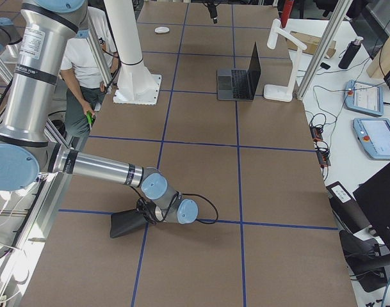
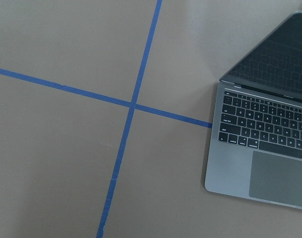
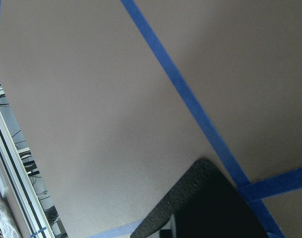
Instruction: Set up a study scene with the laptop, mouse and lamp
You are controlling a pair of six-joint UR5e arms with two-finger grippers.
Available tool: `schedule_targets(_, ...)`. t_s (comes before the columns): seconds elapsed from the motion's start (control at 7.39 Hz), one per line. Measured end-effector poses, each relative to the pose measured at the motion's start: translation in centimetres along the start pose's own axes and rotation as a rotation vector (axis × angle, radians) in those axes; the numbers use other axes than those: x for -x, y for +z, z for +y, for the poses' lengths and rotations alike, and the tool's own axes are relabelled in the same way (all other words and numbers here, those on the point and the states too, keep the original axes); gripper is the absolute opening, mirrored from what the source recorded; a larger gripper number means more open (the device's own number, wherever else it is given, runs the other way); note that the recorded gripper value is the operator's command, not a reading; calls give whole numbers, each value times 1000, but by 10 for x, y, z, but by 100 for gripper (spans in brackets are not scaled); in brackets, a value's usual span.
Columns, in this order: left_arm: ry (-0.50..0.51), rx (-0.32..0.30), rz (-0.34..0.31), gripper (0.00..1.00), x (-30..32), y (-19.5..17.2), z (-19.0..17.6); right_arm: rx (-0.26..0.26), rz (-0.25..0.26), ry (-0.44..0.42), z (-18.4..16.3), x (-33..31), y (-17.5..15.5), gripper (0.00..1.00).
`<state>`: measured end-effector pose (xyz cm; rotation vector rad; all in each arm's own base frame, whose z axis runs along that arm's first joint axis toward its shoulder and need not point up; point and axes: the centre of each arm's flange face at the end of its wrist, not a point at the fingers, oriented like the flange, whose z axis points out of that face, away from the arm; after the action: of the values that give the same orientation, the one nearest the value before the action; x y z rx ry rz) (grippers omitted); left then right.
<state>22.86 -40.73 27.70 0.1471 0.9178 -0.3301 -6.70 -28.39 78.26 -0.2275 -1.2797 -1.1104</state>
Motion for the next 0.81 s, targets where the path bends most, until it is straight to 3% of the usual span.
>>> schedule_targets(0.41,-4,2,-5,100,1,2,-1,-70,3,147,-2,45,-57,0)
schedule_targets(0.54,-6,4,-10,100,2,4,-1,-101,9,185,-16,52,-87,0)
schedule_targets(0.81,-10,9,-18,100,4,8,-2,-140,38,229,-78,61,-160,0)
